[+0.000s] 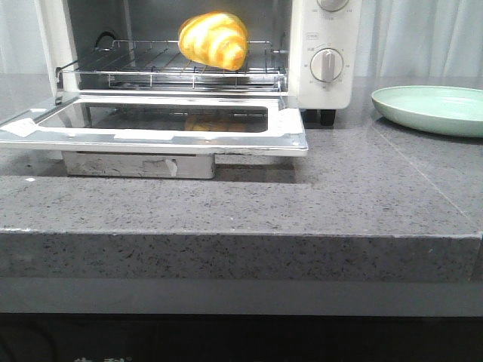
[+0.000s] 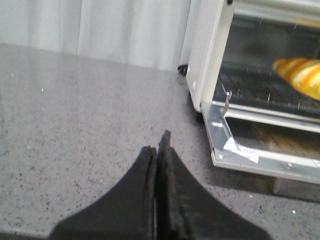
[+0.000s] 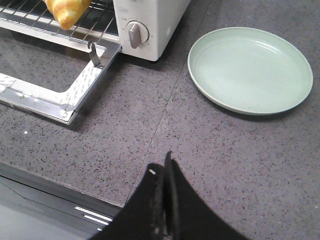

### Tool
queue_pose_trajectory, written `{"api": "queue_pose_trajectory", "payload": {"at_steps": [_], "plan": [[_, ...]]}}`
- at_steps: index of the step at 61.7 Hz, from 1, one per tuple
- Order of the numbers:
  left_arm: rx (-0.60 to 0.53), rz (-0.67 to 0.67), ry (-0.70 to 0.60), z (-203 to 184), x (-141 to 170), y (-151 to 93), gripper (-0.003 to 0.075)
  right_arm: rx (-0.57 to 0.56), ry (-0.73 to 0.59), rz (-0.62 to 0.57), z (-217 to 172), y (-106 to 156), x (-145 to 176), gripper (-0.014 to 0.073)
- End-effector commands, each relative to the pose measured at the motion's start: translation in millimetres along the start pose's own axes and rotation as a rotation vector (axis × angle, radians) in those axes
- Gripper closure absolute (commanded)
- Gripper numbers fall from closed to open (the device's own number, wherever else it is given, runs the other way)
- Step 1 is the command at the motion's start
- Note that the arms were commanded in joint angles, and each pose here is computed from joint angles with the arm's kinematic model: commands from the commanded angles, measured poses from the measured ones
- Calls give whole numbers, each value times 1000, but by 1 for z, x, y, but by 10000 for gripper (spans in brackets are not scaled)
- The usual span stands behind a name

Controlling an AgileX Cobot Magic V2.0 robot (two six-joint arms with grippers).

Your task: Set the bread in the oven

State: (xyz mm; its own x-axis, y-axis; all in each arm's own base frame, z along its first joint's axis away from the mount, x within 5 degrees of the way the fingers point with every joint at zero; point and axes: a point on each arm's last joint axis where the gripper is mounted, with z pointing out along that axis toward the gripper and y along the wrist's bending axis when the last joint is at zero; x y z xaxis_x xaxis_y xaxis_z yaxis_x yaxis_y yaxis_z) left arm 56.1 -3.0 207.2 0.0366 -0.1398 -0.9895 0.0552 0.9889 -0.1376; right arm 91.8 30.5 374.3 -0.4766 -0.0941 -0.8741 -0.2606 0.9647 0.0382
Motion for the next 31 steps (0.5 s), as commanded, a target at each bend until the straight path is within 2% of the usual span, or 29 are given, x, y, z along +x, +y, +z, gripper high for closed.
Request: {"api": "queue_pose_trajectory", "payload": {"at_steps": [1,31], "plan": [[-4,-17,-106,-2,-3,1,738,3,-85,-19,-4,0,-12,664],[-4,-2,-87,-1,-2,1,738,3,-85,-19,-4,0,-12,664]]}}
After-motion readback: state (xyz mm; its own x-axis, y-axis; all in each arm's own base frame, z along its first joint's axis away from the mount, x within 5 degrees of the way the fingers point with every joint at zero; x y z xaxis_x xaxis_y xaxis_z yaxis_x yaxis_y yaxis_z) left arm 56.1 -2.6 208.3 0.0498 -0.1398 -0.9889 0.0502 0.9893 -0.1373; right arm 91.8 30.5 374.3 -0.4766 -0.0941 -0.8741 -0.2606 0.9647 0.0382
